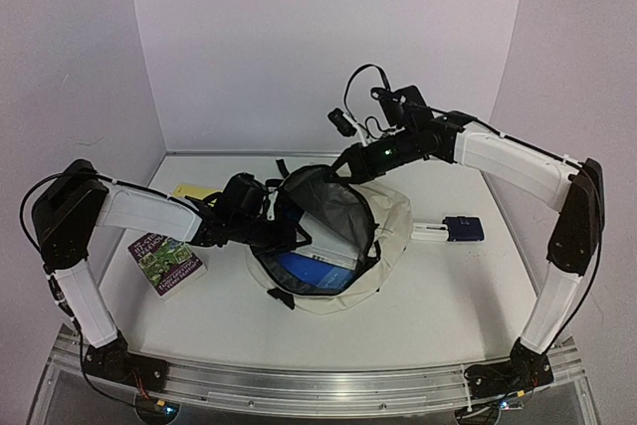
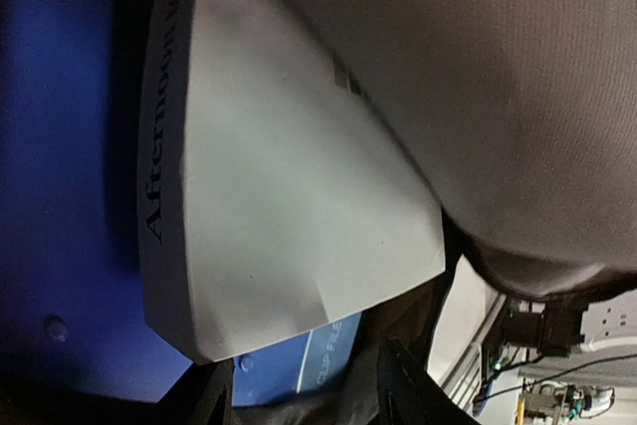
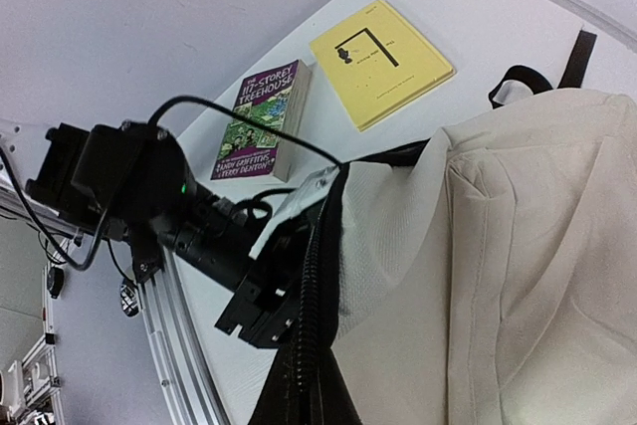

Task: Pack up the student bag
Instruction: Place the book in the student bag.

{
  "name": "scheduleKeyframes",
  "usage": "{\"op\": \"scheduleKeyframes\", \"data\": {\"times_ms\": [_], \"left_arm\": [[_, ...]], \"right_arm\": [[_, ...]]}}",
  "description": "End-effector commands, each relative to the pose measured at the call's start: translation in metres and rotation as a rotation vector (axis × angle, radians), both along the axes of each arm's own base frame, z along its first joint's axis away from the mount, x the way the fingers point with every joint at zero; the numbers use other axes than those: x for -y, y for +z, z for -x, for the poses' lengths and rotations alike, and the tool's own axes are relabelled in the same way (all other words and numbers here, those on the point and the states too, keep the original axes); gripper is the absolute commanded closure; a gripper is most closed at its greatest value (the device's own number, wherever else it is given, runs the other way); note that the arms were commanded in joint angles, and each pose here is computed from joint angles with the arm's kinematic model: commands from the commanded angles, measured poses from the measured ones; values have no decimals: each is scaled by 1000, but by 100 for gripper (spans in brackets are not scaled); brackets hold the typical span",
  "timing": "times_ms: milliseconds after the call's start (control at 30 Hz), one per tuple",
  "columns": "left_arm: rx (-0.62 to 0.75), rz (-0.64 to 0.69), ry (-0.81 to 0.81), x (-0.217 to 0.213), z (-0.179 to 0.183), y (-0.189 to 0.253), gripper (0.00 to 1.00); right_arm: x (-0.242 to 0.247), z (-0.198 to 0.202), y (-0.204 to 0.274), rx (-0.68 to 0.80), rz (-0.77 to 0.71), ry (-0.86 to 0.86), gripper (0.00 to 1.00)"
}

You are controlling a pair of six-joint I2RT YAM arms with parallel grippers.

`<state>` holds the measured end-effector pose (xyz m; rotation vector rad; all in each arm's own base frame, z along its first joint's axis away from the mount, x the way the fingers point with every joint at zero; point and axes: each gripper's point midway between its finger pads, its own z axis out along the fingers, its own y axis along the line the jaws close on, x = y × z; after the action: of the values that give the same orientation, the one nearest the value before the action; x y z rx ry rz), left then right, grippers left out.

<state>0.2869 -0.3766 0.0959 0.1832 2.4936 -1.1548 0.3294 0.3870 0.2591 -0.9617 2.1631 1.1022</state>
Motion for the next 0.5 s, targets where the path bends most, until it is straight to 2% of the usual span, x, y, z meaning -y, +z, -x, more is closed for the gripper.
{"op": "scheduleKeyframes", "data": {"times_ms": [0, 133, 267, 333, 467], "left_arm": [[76, 55, 52, 13, -41, 22, 51], [88, 53, 53, 23, -63, 16, 52], [100, 53, 107, 13, -84, 16, 50], [125, 35, 142, 7, -102, 20, 48], [88, 0, 190, -7, -144, 2, 46]], "right_arm": [[-3, 11, 26, 25, -61, 46, 100], [-7, 4, 24, 21, -59, 34, 100], [-12, -3, 27, 22, -65, 25, 100], [-15, -6, 29, 19, -73, 25, 100], [-19, -18, 30, 25, -72, 0, 100]]}}
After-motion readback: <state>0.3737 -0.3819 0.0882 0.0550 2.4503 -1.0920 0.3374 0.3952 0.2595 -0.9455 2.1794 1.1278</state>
